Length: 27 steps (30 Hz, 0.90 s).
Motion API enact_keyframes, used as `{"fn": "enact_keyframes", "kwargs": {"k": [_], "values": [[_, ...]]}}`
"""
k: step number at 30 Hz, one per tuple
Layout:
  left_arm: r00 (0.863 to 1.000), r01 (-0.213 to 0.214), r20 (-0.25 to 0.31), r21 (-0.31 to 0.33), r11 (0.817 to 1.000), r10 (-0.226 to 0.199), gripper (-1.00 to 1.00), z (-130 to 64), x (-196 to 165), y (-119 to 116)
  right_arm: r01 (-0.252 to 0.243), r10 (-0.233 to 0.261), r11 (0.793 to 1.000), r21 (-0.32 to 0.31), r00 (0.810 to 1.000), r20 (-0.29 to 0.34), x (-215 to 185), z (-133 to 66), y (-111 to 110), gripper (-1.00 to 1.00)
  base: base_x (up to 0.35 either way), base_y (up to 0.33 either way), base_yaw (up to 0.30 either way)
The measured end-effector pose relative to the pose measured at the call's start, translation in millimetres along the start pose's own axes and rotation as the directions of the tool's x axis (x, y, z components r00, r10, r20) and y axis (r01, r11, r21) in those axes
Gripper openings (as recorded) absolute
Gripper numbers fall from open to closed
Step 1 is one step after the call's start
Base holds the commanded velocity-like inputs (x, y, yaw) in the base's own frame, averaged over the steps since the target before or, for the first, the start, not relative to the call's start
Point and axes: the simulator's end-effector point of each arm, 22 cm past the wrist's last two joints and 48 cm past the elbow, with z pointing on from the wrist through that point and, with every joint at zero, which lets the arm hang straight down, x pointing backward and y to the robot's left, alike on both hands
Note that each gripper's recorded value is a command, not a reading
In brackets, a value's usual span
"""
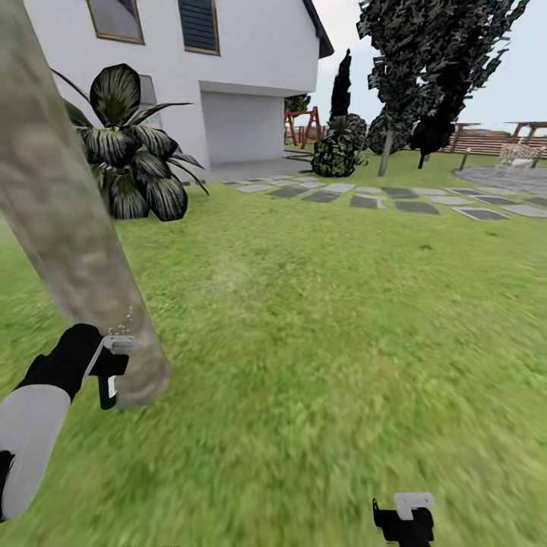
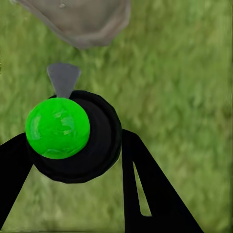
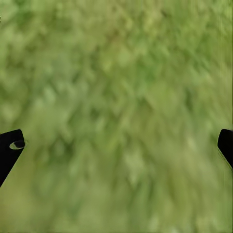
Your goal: In the garden, pick up the pesticide atomizer on the floor and spray pesticide onto both trees until each tree trunk is fully covered.
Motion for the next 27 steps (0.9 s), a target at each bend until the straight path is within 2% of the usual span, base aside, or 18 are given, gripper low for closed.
{"fn": "enact_keyframes", "kwargs": {"k": [10,15,20,24,27], "values": [[1.0,0.005,-0.026,-0.009,1.0,-0.005,-1.0,7.3,14,7,0.0,0.0,1.0,0.0,1.0,0.0,0,0.0,0,1.0,0.092,-0.272,0.276],[0.997,0.029,-0.072,0.01,1.0,-0.029,-1.0,25.3,49,3,0.0,0.0,1.0,-0.001,1.0,0.0,0,-0.1,0,1.0,0.164,-0.256,0.248],[0.996,0.041,-0.078,0.014,0.999,-0.04,-1.0,27.6,54,2,0.0,0.0,1.0,-0.001,1.0,0.0,0,-0.1,0,1.0,0.224,-0.217,0.04],[0.992,0.043,-0.117,0.015,0.999,-0.04,-1.0,36.9,74,1,0.001,-0.001,1.0,0.0,1.0,0.0,0,0.0,-1,1.0,0.236,-0.201,0.001],[0.992,0.044,-0.12,0.016,0.999,-0.042,-1.0,37.8,76,1,0.001,-0.001,1.0,0.0,1.0,0.0,0,0.0,-1,1.0,0.191,-0.22,0.0]]}}
